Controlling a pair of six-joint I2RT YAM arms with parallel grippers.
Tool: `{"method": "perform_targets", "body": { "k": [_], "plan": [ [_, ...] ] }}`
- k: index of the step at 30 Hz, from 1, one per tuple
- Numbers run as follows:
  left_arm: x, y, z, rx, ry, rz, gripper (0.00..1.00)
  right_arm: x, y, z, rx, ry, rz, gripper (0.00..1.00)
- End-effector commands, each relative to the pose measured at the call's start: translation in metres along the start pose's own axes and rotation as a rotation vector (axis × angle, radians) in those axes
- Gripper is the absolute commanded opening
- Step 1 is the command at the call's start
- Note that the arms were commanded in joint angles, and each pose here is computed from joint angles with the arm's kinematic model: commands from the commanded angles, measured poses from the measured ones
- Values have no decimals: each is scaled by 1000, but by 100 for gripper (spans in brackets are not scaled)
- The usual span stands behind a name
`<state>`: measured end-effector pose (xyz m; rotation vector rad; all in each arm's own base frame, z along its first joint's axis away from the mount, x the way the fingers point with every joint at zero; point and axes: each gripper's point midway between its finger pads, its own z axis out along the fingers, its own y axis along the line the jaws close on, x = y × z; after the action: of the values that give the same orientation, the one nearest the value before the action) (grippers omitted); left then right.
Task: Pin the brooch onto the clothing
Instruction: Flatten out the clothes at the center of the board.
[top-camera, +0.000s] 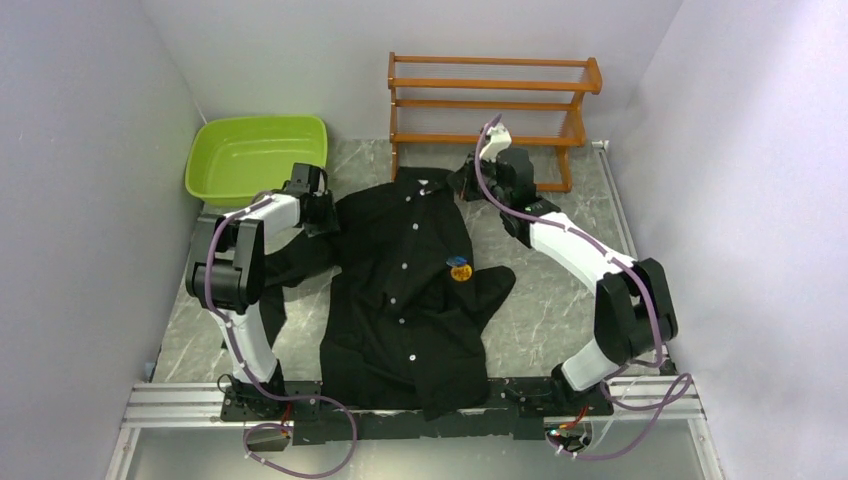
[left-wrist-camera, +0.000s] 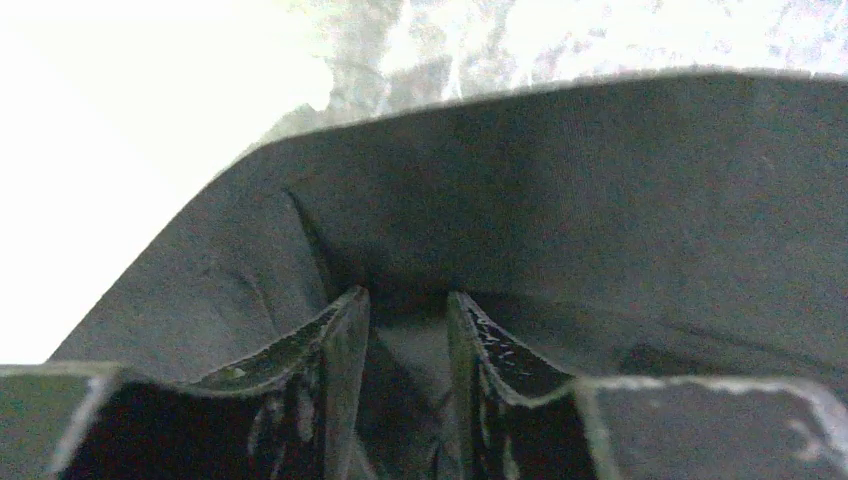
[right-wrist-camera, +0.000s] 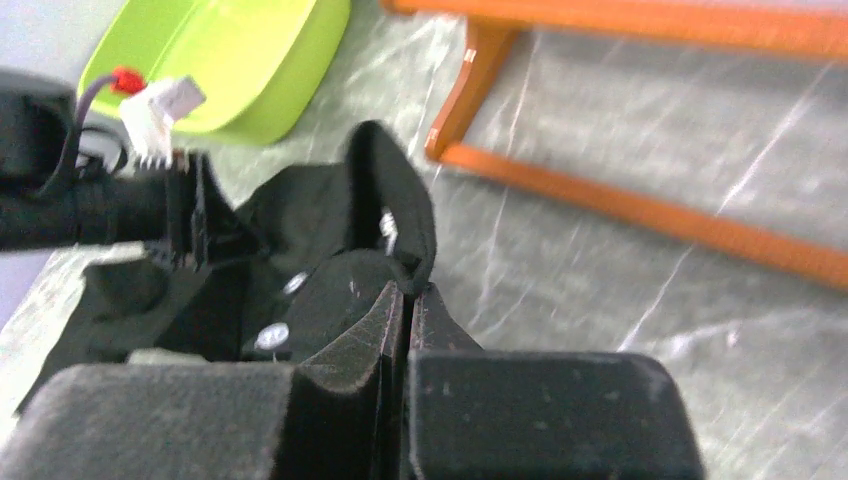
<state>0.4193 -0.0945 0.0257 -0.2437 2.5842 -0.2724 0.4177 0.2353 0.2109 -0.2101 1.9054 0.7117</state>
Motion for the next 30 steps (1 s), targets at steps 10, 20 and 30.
{"method": "perform_targets", "body": {
  "k": [10,20,30],
  "plan": [
    [-51,-4,-63,3,-191,-10,67,-85,-29,19,211,-164,-133,93],
    [-10,7,-139,5,-234,-75,86,48,-70,-77,299,128,169,96],
    [42,75,-129,-201,-168,-403,94,173,-145,-141,478,243,545,92]
  ]
}}
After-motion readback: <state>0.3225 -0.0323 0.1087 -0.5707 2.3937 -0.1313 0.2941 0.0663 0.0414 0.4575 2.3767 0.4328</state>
